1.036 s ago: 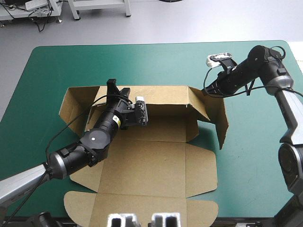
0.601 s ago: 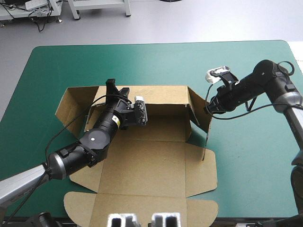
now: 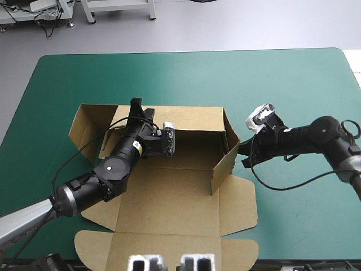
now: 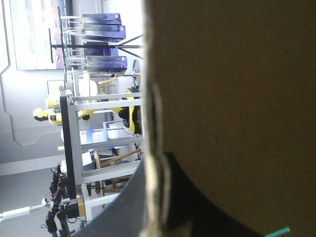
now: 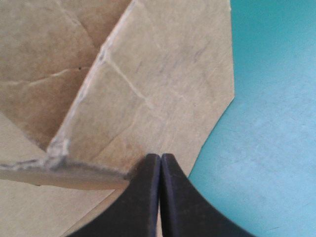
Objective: Fold the box
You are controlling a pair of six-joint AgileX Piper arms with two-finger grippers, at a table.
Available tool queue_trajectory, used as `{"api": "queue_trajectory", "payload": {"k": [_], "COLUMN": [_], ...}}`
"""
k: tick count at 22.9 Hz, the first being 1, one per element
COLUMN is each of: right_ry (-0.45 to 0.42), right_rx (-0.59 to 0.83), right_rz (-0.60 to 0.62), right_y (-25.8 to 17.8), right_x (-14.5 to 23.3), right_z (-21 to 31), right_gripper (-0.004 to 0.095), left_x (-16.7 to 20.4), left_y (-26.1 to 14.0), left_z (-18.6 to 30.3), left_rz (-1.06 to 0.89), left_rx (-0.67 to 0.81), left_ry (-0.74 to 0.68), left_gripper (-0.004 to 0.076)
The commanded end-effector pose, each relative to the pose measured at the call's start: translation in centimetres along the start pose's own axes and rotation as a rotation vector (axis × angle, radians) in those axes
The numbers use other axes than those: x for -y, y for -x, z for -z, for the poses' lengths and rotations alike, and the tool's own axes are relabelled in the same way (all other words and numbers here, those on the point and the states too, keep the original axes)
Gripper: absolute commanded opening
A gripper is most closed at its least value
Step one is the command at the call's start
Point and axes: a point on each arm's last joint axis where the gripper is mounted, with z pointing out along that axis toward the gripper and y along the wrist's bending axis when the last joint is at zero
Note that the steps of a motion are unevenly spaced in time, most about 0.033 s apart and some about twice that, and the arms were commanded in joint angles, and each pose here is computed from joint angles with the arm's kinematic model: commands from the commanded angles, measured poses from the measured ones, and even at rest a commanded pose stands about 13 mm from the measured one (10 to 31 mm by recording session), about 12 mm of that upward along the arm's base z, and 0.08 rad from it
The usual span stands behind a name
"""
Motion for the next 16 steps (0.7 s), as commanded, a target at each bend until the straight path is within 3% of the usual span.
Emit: {"api": "queue_trajectory", "payload": {"k": [1, 10, 16], "right_ry": [-0.121, -0.006, 0.0], "right_rx": [0.195, 0.309, 0.315], "right_rz": [0.077, 0.111, 0.125], "right_y": [-0.1, 0.5, 1.8], "right_x": [-1.2, -2.9, -3.2], "right_z": [1.8, 2.5, 3.5], "right_gripper": [-0.0025, -0.0025, -0.0025], "left_x": [-1.0, -2.3, -2.9], "left_y": [0.8, 1.3, 1.7], "left_z": [1.1, 1.4, 0.5], "left_rz": [-0.058, -0.025, 0.0], "left_rx": [0.034, 0.053, 0.019], "left_ry": [0.04, 0.068, 0.054], "left_gripper": [-0.0009, 0.0014, 0.0014]}}
